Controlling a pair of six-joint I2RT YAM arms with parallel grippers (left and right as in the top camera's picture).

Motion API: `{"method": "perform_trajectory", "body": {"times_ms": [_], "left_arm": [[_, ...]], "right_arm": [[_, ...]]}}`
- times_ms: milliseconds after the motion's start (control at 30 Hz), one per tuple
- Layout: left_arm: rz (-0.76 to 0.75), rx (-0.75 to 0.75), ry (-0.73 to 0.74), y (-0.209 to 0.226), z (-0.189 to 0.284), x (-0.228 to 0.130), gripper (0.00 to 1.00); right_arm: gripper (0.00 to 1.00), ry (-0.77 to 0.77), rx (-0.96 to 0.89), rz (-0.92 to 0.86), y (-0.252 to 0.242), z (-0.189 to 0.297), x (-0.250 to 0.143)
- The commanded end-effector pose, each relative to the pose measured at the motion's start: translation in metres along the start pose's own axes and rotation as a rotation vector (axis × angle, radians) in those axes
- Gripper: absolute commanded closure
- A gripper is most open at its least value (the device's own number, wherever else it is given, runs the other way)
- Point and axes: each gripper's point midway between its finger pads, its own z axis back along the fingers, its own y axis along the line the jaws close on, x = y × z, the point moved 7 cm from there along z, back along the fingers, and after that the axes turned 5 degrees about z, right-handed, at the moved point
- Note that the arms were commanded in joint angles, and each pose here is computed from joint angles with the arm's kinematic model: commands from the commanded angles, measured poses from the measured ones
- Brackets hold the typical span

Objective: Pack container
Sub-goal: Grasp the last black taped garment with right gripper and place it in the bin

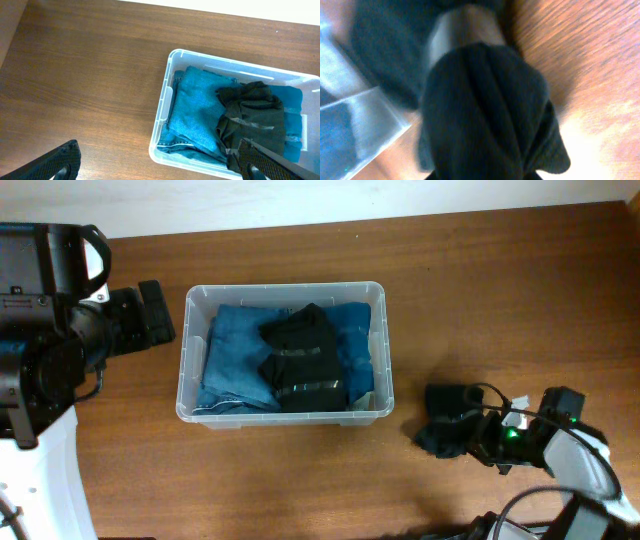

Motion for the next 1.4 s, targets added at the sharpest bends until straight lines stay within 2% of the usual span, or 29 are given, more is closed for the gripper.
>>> {"method": "perform_trajectory", "body": {"times_ms": [0, 67, 267, 467, 633, 867, 1100, 1167, 1200, 1233, 1367], "left_arm": [[0.01, 0.009, -0.014, 0.003, 0.005, -0.001, 0.0], [0.01, 0.009, -0.014, 0.003, 0.005, -0.001, 0.0], [0.01, 0.01, -0.014, 0.003, 0.005, -0.001, 0.0], [0.01, 0.009, -0.014, 0.003, 0.005, -0.001, 0.0], [0.01, 0.01, -0.014, 0.003, 0.005, -0.001, 0.0], [0.009, 0.009, -0.014, 0.003, 0.005, -0.001, 0.0], [0.009, 0.009, -0.013, 0.003, 0.004, -0.001, 0.0], [0.009, 0.009, -0.013, 0.003, 0.005, -0.001, 0.0], [0.009, 0.009, -0.013, 0.003, 0.005, -0.001, 0.0], [0.009, 0.009, -0.013, 0.003, 0.004, -0.001, 0.0], [0.009, 0.01, -0.013, 0.003, 0.004, -0.001, 0.0]], "right_arm": [[0.82, -0.104, 0.264, 0.277, 0.072, 0.055, 0.008], [0.85, -0.146, 0.42, 0.464, 0.125, 0.097, -0.003], [0.88, -0.198, 0.574, 0.835, 0.223, 0.157, -0.043], [0.89, -0.218, 0.627, 0.924, 0.293, 0.151, -0.071], [0.89, -0.119, 0.6, 0.878, 0.343, 0.082, -0.105], [0.89, 0.073, 0.611, 0.752, 0.388, -0.047, -0.148], [0.89, 0.152, 0.53, 0.535, 0.377, -0.149, -0.136], [0.83, 0.154, 0.455, 0.51, 0.363, -0.172, -0.131], [0.74, 0.15, 0.426, 0.504, 0.358, -0.178, -0.128], [0.6, 0.146, 0.387, 0.535, 0.35, -0.185, -0.126], [0.45, 0.112, 0.339, 0.665, 0.341, -0.179, -0.115]]}}
